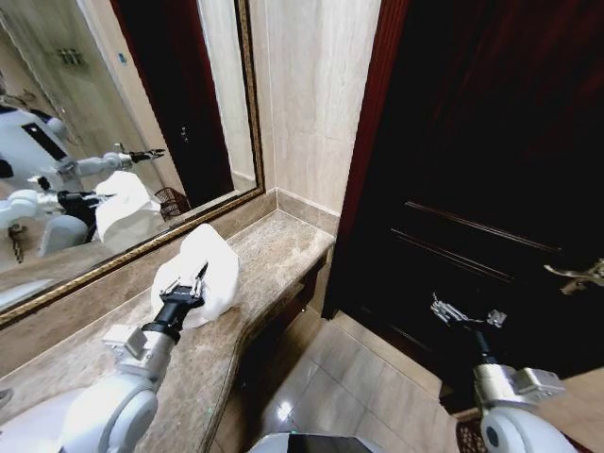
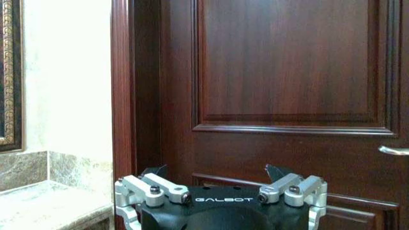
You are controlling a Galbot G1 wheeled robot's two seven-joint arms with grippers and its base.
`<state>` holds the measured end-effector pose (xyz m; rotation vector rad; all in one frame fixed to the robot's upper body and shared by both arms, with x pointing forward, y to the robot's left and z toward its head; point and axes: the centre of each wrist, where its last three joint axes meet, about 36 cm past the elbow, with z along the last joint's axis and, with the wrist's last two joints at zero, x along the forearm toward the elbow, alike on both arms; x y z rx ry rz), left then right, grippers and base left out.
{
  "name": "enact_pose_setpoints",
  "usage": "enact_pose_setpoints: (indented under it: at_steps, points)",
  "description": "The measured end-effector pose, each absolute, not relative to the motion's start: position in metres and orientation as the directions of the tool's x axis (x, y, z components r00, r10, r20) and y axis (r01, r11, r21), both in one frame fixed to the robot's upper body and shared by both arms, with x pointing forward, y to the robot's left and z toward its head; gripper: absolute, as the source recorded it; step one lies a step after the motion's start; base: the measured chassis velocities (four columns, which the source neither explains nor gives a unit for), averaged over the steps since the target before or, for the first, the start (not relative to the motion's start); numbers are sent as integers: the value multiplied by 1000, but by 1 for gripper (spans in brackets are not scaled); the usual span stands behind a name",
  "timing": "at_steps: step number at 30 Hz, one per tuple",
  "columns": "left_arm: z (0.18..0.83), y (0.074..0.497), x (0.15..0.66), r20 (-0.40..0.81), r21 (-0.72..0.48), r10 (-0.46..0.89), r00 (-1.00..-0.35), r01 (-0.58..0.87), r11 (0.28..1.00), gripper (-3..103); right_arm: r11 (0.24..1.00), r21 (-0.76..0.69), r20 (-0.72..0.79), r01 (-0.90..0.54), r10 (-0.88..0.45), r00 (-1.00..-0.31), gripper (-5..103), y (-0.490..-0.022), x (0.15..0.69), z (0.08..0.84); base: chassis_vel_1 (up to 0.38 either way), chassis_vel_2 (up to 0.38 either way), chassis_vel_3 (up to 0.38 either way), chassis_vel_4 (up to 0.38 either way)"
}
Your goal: Discard the used towel into the hamper.
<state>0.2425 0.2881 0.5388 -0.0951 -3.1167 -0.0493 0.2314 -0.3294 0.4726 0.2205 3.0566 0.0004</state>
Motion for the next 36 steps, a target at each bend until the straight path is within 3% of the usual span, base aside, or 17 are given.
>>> enact_pose_setpoints:
  at_steps: [36]
  points:
    - [531, 283, 237, 28, 33, 60, -998, 61, 998, 11, 990, -13, -95, 140, 138, -986, 100, -330, 225, 477, 62, -65, -59, 59]
